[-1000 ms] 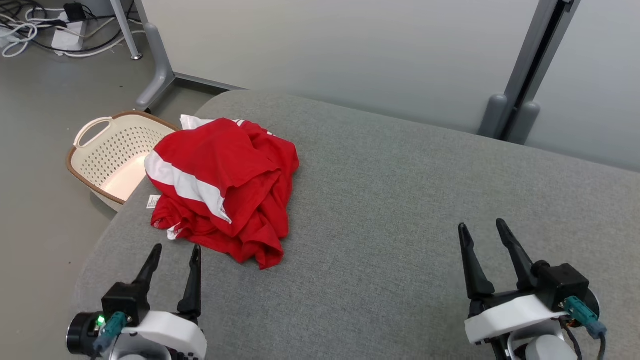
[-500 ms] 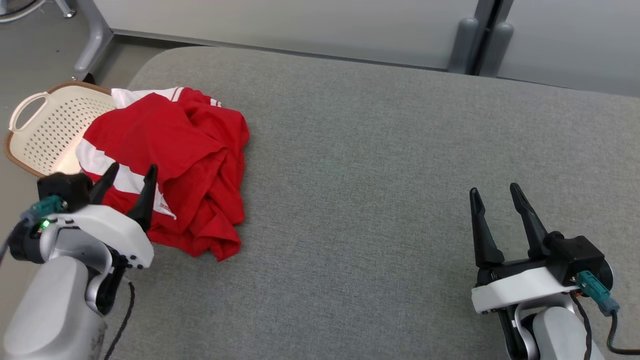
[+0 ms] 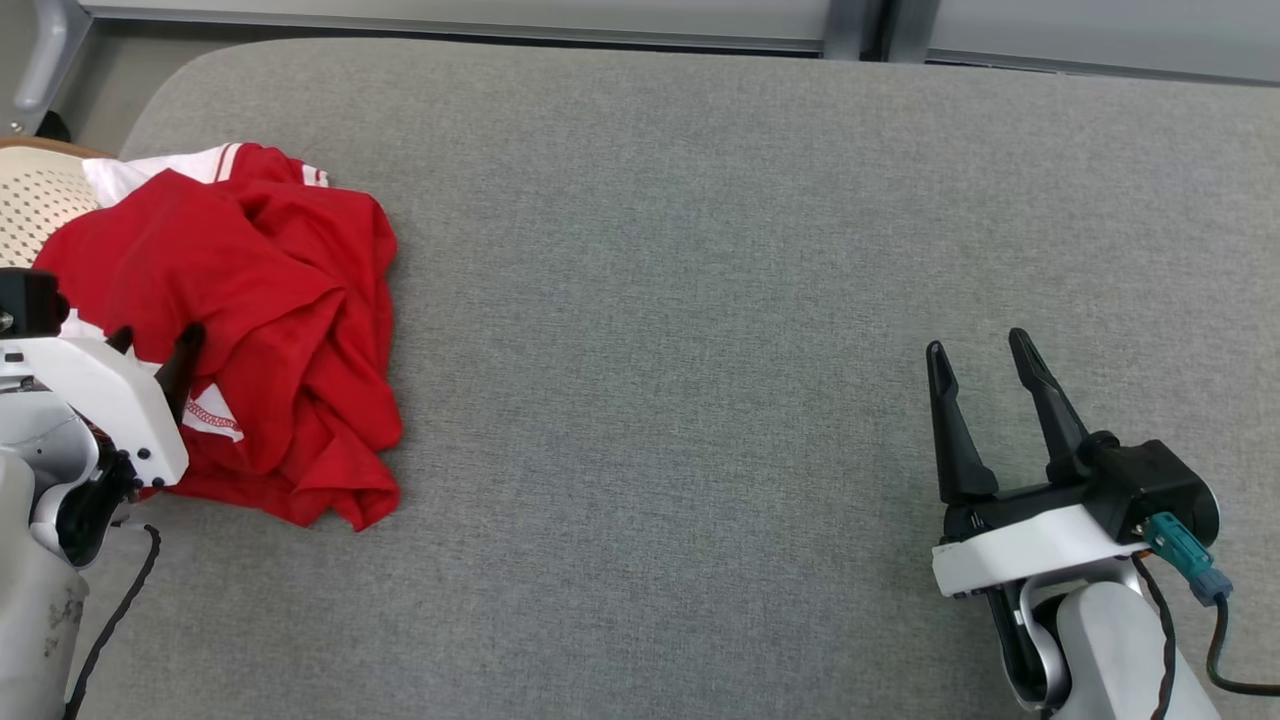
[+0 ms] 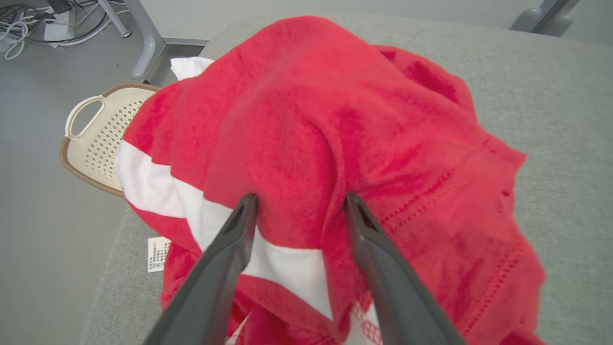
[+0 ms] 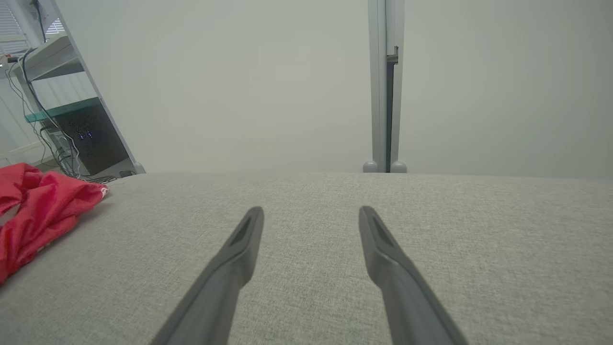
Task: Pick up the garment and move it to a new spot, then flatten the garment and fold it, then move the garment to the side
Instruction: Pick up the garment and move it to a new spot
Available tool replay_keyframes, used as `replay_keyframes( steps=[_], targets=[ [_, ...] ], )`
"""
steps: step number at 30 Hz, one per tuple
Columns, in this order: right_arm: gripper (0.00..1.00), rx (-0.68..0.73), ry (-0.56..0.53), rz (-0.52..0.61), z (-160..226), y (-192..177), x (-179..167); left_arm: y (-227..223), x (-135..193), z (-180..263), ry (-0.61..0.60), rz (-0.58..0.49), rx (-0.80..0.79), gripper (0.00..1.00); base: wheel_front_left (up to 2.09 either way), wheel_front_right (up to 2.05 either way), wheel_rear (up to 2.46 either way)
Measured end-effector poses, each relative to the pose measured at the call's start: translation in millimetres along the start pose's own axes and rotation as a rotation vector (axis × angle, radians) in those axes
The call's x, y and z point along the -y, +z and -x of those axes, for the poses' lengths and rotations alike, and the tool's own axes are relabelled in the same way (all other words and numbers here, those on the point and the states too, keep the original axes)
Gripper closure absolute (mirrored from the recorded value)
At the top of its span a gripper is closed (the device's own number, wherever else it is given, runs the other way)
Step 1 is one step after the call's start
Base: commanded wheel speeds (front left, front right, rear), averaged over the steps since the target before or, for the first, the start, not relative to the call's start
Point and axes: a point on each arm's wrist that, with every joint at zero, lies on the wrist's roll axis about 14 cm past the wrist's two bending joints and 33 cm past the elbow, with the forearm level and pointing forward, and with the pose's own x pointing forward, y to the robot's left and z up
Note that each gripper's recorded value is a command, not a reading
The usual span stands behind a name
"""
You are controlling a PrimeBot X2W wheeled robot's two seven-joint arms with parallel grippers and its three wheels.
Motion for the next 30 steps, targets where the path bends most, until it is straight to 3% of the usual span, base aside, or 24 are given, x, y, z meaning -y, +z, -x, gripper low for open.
replay_keyframes(
  steps=[1, 10, 22, 30],
  targets=[
    [0.00, 0.000, -0.003, 0.000, 0, 0, 1, -1, 1, -2, -0.001, -0.001, -0.009, 1.00, 0.00, 0.00, 0.00],
    [0.00, 0.015, -0.003, -0.002, 2, 8, -1, 16, 7, 2, -0.029, 0.062, 0.087, 1.00, 0.00, 0.00, 0.00],
    [0.00, 0.070, 0.022, 0.012, 19, 37, -19, 135, 44, 68, -0.164, 0.131, 0.558, 1.00, 0.00, 0.00, 0.00],
    [0.00, 0.112, -0.007, 0.022, 38, 55, -15, 197, 109, 126, -0.326, 0.129, 0.773, 1.00, 0.00, 0.00, 0.00]
  ],
)
